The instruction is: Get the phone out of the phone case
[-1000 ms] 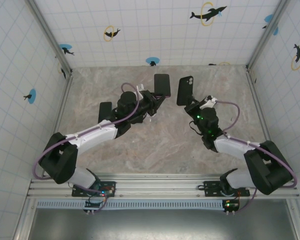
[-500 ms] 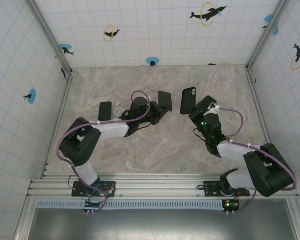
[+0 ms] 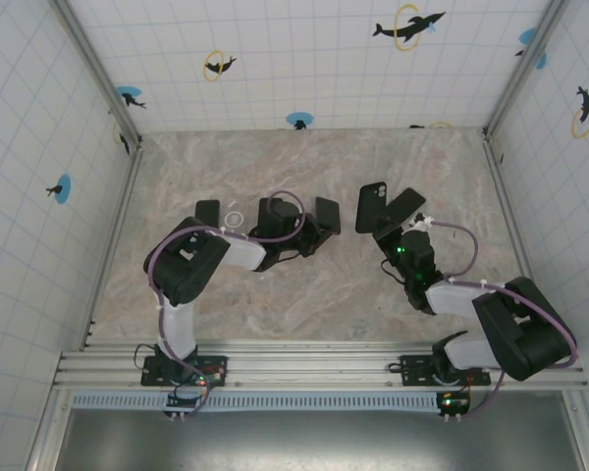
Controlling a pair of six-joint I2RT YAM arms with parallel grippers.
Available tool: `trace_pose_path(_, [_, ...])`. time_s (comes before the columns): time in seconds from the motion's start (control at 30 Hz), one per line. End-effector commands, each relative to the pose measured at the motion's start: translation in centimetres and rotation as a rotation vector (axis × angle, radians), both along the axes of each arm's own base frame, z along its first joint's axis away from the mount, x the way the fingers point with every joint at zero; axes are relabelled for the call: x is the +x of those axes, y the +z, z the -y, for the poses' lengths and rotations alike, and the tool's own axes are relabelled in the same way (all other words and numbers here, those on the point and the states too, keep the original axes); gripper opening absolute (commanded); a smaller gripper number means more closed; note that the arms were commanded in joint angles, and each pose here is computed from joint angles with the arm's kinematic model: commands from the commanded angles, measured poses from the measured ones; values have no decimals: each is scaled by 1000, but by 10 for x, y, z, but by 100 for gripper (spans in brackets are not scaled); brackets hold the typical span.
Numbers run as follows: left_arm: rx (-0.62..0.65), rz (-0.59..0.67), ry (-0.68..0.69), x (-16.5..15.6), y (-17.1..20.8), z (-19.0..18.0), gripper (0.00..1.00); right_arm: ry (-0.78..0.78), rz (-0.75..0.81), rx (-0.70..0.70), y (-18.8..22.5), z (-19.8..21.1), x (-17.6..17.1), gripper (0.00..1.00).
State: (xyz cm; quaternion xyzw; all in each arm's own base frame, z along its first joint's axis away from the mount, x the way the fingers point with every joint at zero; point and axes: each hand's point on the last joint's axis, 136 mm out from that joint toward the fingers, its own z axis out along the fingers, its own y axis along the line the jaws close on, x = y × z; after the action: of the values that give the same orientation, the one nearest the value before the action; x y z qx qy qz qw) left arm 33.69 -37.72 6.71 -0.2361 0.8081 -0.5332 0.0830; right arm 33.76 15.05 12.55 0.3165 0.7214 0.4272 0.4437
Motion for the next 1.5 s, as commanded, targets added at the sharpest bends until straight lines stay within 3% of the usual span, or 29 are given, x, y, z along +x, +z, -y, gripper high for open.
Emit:
trace_pose_path(0.0, [-84, 83, -33, 11, 28, 16, 4, -15, 30, 24, 5, 0, 0, 2])
trace_pose_path(0.33, [-141, 26, -22, 8, 18, 18, 8, -12, 11, 7, -1, -1, 2, 2])
trace_pose_path(0.57, [-103, -19, -13, 3, 9, 15, 26, -6, -16, -25, -11, -1, 5, 2])
trace_pose_path(1.47, [24, -119, -37, -35, -28, 0, 41, 91, -94, -170, -54, -17, 21, 3])
